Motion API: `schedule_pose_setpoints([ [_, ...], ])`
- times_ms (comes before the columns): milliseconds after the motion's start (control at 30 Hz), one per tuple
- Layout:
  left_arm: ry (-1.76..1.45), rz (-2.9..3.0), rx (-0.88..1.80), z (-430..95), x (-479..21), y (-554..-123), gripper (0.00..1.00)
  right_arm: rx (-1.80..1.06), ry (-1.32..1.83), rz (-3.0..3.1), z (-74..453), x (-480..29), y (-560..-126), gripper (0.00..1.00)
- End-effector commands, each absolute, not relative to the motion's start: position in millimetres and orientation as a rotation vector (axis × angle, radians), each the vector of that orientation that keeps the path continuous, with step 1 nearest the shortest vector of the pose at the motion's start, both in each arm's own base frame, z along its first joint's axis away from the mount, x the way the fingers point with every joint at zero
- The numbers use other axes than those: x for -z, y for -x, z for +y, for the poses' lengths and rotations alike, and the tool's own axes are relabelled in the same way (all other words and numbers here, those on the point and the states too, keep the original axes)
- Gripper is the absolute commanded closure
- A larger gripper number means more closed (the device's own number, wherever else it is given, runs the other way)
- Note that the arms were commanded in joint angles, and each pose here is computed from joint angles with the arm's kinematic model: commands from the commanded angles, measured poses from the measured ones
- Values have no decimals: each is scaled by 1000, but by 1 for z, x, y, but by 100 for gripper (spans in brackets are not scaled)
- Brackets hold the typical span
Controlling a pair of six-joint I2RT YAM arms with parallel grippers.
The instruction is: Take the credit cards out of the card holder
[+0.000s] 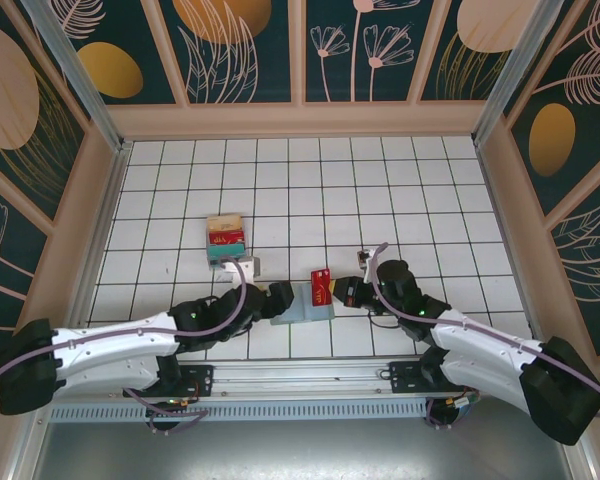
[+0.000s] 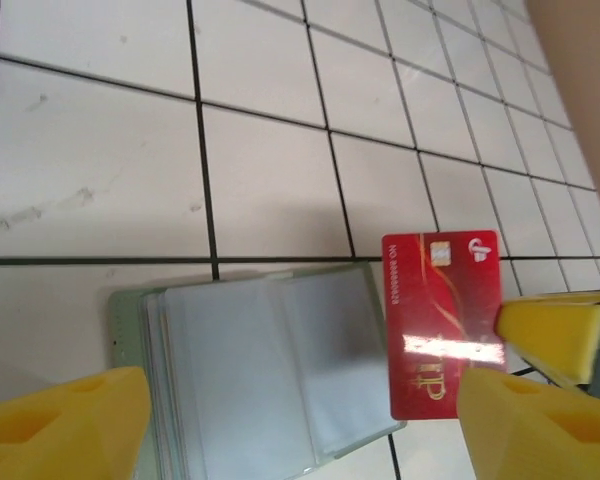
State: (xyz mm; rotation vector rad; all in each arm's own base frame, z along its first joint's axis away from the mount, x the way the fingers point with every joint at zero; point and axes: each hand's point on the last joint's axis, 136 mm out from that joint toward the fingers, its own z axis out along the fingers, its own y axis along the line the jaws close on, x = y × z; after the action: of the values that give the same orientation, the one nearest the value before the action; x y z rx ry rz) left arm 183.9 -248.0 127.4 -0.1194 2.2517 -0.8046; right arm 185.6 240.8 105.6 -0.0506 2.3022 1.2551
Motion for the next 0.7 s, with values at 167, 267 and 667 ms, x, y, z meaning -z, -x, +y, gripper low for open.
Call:
schedule_pose_setpoints([
  [167,186,2191,716,-213,-141,-188,2,-1239,217,2205,259,-146,-197,100],
  [267,201,2177,720,-207,-143,-187,2,-1200,294,2183,270,-153,-200,100],
  [667,229,2017,1018,-222,-179,-183,30,-1394,383,2089,297,-176,-191,100],
])
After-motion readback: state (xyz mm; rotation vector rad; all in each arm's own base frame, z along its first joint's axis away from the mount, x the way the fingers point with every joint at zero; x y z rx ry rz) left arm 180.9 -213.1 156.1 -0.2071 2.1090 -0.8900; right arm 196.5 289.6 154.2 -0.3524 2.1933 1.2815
